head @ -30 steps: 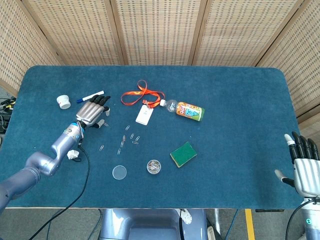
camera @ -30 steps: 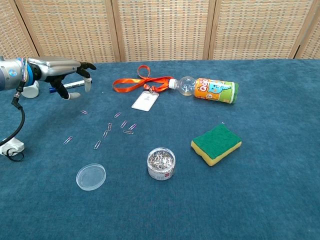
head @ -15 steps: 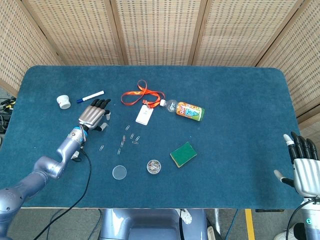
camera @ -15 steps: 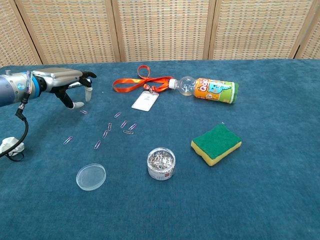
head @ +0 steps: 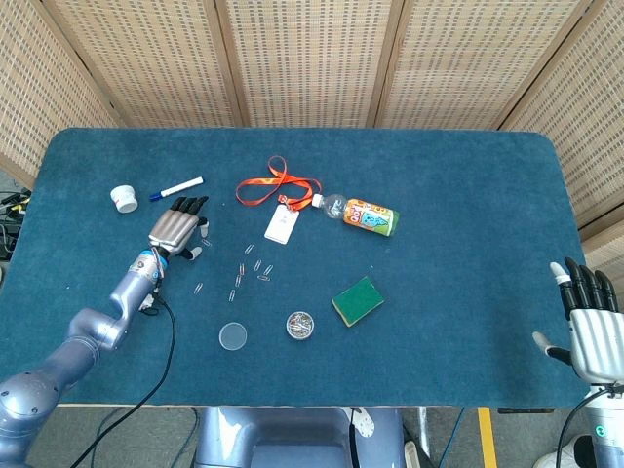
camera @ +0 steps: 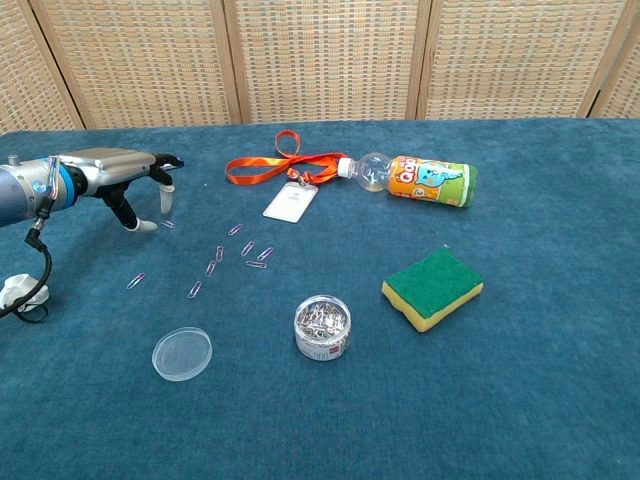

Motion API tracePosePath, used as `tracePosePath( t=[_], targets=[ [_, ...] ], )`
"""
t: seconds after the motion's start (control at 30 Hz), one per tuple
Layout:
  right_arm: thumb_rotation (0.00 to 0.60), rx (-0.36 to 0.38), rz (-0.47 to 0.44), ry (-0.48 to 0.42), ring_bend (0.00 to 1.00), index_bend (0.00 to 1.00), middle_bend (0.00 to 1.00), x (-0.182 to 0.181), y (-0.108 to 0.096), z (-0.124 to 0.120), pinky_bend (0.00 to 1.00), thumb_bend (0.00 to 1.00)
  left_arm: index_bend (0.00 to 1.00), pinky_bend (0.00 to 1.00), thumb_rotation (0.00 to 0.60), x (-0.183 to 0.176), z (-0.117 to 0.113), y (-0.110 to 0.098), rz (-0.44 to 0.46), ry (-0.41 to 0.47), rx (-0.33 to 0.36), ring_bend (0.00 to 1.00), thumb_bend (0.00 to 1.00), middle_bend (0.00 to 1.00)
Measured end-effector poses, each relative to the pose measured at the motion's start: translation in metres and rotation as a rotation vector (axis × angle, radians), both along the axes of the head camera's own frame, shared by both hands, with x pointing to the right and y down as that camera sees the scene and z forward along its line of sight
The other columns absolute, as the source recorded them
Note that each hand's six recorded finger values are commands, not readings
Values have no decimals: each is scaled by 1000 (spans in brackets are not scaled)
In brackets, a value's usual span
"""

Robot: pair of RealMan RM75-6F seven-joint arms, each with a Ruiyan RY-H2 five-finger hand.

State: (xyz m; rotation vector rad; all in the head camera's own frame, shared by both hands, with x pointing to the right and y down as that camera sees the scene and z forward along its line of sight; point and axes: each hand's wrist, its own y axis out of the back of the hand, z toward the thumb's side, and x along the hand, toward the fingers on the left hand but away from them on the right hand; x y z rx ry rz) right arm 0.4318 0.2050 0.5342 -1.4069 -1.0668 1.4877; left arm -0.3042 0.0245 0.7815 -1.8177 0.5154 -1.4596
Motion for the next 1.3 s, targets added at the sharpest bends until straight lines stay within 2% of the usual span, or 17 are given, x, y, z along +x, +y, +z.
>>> tracePosePath(
  t=[1.07,1.3],
  targets=[
    [600,-18,2,2,0,0,0,1,0,4,0,0,505,0,600,13,9,-3,41,-37,-24,0,321,0],
    [600,-18,2,-3,0,0,0,1,0,4,0,0,509,0,600,12,10,-4,43,-49,-25,0,365,0]
  ],
)
